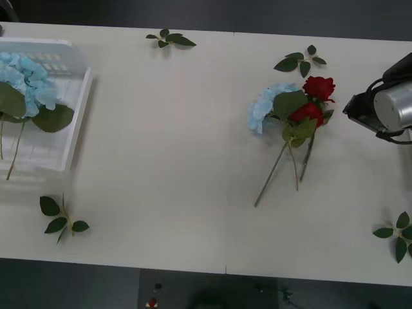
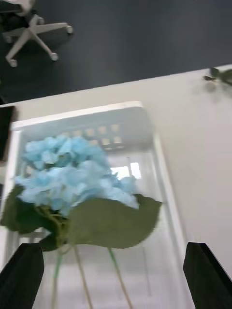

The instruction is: Put the red flowers into the right box and the blue flowers into the left box

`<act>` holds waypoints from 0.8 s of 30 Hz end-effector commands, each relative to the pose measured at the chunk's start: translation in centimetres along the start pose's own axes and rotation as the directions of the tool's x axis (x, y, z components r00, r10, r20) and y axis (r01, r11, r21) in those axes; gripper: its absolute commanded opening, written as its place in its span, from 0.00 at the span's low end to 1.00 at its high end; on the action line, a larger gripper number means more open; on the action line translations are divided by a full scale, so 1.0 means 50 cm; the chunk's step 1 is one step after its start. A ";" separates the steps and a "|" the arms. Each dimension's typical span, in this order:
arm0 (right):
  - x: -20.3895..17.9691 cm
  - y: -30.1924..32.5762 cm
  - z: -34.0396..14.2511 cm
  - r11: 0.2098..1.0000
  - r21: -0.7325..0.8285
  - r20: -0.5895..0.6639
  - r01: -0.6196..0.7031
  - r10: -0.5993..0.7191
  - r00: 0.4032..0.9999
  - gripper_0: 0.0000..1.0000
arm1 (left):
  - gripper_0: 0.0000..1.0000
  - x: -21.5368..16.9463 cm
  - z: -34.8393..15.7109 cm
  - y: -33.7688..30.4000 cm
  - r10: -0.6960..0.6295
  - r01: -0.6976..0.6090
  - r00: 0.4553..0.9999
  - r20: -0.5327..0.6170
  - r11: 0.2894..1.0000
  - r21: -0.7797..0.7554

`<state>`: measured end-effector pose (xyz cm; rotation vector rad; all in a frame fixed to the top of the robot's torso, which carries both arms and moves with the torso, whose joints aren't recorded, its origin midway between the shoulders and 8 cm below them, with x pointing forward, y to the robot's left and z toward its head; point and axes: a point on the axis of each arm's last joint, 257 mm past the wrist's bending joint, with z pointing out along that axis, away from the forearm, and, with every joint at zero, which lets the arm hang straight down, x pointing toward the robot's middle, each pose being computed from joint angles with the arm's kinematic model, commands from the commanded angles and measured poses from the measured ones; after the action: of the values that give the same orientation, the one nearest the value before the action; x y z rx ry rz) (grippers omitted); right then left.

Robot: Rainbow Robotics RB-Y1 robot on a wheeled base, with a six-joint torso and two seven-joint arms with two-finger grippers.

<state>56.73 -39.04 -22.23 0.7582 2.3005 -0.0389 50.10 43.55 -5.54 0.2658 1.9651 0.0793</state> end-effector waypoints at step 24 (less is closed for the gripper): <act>-0.020 0.180 0.049 0.961 -0.146 0.032 0.234 -0.232 0.972 1.00 | 0.88 -0.040 -0.007 -0.682 -0.024 -0.144 0.984 0.178 0.488 0.861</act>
<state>62.10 -34.91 -23.84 0.4599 2.3719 -0.0132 45.58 10.14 -11.10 0.9497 1.7238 -0.9278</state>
